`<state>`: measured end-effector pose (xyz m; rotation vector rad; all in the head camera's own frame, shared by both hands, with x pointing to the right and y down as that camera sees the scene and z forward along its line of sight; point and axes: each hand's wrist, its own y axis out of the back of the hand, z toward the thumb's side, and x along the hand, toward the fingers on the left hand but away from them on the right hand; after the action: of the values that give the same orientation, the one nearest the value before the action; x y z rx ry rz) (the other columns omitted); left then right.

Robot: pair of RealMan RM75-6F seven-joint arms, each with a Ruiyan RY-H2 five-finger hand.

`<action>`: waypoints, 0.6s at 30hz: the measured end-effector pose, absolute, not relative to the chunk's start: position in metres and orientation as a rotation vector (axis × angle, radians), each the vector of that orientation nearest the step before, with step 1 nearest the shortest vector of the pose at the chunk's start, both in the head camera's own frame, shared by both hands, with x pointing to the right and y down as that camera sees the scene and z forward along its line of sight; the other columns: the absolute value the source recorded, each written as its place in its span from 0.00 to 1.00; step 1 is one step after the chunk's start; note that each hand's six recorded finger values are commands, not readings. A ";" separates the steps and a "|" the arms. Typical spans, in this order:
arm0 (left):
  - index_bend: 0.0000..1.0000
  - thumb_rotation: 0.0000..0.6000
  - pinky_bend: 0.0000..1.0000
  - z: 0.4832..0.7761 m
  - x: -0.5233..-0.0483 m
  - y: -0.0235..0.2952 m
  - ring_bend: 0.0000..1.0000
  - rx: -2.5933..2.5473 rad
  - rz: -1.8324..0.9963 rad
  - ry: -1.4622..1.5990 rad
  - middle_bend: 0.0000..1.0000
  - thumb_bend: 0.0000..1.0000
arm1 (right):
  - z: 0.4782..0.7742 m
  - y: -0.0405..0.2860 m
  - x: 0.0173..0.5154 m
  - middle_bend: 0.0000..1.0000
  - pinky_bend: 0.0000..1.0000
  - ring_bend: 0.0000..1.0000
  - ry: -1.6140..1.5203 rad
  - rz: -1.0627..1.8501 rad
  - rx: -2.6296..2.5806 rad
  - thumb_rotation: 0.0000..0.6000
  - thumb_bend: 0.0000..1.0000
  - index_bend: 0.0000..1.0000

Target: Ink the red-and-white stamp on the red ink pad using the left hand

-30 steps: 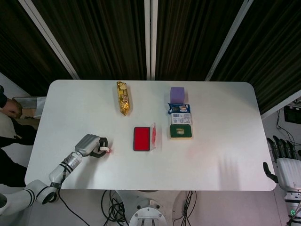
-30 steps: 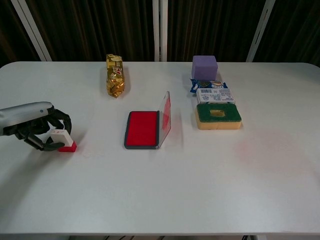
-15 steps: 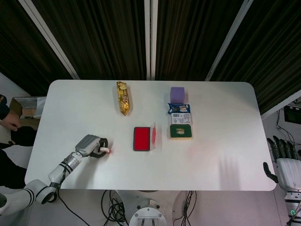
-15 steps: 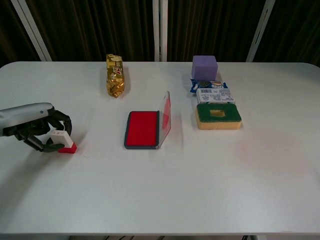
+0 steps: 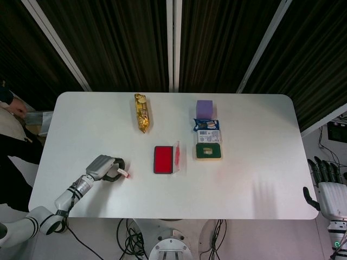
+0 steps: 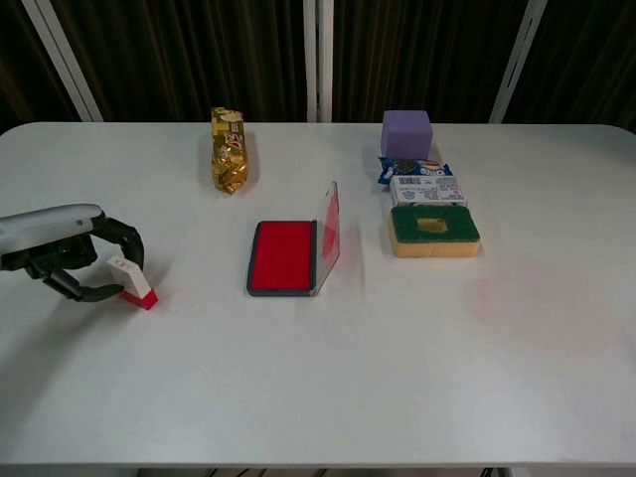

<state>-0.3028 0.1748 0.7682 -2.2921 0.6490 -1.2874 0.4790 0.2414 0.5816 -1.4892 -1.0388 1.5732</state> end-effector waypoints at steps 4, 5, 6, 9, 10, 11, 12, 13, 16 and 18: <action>0.39 1.00 1.00 0.766 -0.306 0.173 0.96 -2.280 -1.289 0.649 0.41 0.35 | 0.581 0.241 0.479 0.00 0.00 0.00 -1.040 1.571 -1.487 1.00 0.35 0.00; 0.38 1.00 1.00 0.765 -0.308 0.172 0.95 -2.274 -1.289 0.650 0.41 0.35 | 0.580 0.241 0.479 0.00 0.00 0.00 -1.041 1.570 -1.487 1.00 0.35 0.00; 0.37 1.00 1.00 0.764 -0.310 0.171 0.95 -2.264 -1.289 0.651 0.40 0.35 | 0.580 0.240 0.480 0.00 0.00 0.00 -1.041 1.570 -1.485 1.00 0.35 0.00; 0.35 1.00 1.00 0.756 -0.318 0.166 0.95 -2.236 -1.288 0.668 0.40 0.35 | 0.579 0.239 0.480 0.00 0.00 0.00 -1.043 1.568 -1.483 1.00 0.35 0.00; 0.35 1.00 1.00 0.753 -0.321 0.164 0.95 -2.226 -1.287 0.679 0.40 0.35 | 0.578 0.239 0.481 0.00 0.00 0.00 -1.045 1.567 -1.483 1.00 0.35 0.00; 0.35 1.00 1.00 0.749 -0.325 0.162 0.95 -2.211 -1.288 0.696 0.40 0.34 | 0.578 0.239 0.481 0.00 0.00 0.00 -1.046 1.566 -1.482 1.00 0.35 0.00; 0.35 1.00 1.00 0.744 -0.333 0.158 0.94 -2.186 -1.288 0.725 0.40 0.34 | 0.577 0.239 0.481 0.00 0.00 0.00 -1.048 1.565 -1.482 1.00 0.35 0.00; 0.35 1.00 0.98 0.739 -0.339 0.155 0.93 -2.163 -1.288 0.752 0.40 0.33 | 0.577 0.239 0.482 0.00 0.00 0.00 -1.050 1.565 -1.481 1.00 0.35 0.00; 0.33 1.00 0.75 0.721 -0.360 0.146 0.66 -2.060 -1.281 0.851 0.34 0.31 | 0.576 0.239 0.482 0.00 0.00 0.00 -1.056 1.560 -1.481 1.00 0.35 0.00; 0.27 0.83 0.42 0.706 -0.379 0.143 0.31 -1.956 -1.286 0.917 0.22 0.30 | 0.574 0.239 0.482 0.00 0.00 0.00 -1.063 1.555 -1.481 1.00 0.35 0.00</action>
<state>-0.3789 0.1434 0.7062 -1.9562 0.9166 -1.2861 0.4824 0.2392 0.5744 -1.4811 -1.0625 1.5554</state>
